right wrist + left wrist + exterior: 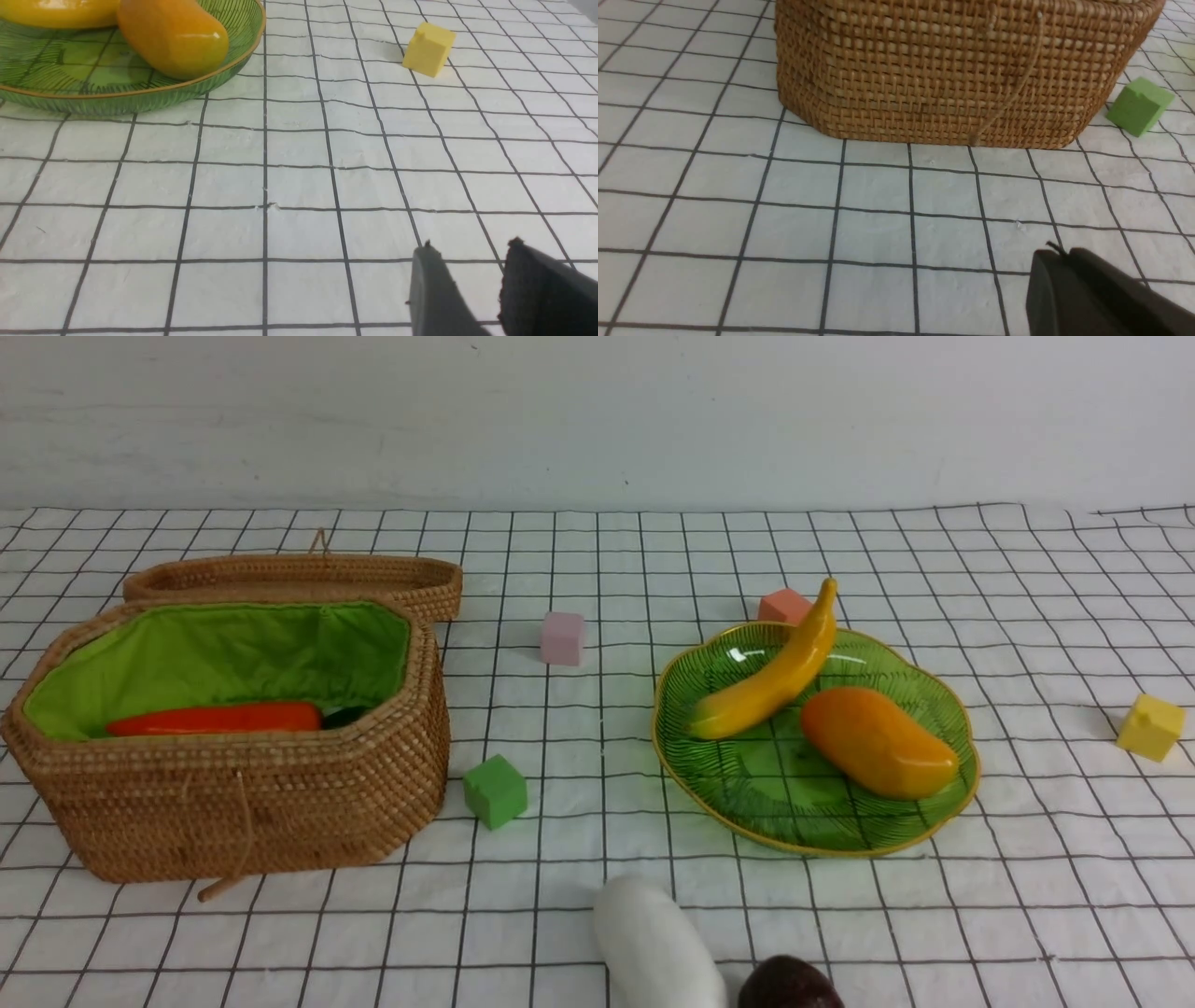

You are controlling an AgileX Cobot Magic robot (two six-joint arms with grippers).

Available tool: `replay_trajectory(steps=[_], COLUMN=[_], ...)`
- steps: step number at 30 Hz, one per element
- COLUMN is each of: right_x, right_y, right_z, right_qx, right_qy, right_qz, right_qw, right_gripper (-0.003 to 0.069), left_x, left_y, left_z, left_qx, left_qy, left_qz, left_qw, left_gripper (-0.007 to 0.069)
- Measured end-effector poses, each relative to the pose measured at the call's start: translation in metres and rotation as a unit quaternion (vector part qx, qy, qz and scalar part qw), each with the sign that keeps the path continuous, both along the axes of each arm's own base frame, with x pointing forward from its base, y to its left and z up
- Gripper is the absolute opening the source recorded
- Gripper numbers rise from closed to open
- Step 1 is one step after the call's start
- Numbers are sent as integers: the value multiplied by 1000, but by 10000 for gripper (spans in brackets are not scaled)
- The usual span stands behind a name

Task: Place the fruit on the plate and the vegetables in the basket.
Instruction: Use the right arm to grab a mangosteen and put it into the right plate

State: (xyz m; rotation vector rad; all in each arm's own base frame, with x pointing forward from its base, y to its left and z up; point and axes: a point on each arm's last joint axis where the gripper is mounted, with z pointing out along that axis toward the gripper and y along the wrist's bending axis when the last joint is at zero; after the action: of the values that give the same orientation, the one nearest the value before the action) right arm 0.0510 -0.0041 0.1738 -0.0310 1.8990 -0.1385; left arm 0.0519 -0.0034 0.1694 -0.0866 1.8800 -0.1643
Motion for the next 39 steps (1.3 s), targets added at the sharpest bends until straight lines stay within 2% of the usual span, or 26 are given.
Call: replay_trajectory(steps=[12,14,19,23,28,31,32,36,37,39], right_x=[1,2,5,4,1,-5,-8,-18,-22,-28], right_y=[-2,-2,-1,-1,-1,-1,-1,-1,0,2], right_z=[1,2,22,39,53,67,73,103,122,156], right_qx=[-23,-24,-10,-5,7,57,95,186,203,227], right_qy=[-9,-26,-146,-242,-319,-401,-432,-477,-482,-470], right_qz=[-2,-2,-4,-5,-4,1,6,25,32,40], right_qw=[1000,999,989,970,948,914,897,859,852,852], right_gripper=[243,243,243,243,243,243,243,243,243,243], left_x=[0,0,0,0,0,0,0,0,0,0], left_y=[0,0,0,0,0,0,0,0,0,0], left_z=[0,0,0,0,0,0,0,0,0,0], left_qx=[0,0,0,0,0,0,0,0,0,0], left_qy=[3,3,3,3,3,3,3,3,3,3], left_qz=[-2,-2,-2,-2,-2,-2,-2,-2,-2,-2], left_qw=[1000,1000,1000,1000,1000,1000,1000,1000,1000,1000], left_gripper=[29,31,39,41,43,45,47,51,53,54])
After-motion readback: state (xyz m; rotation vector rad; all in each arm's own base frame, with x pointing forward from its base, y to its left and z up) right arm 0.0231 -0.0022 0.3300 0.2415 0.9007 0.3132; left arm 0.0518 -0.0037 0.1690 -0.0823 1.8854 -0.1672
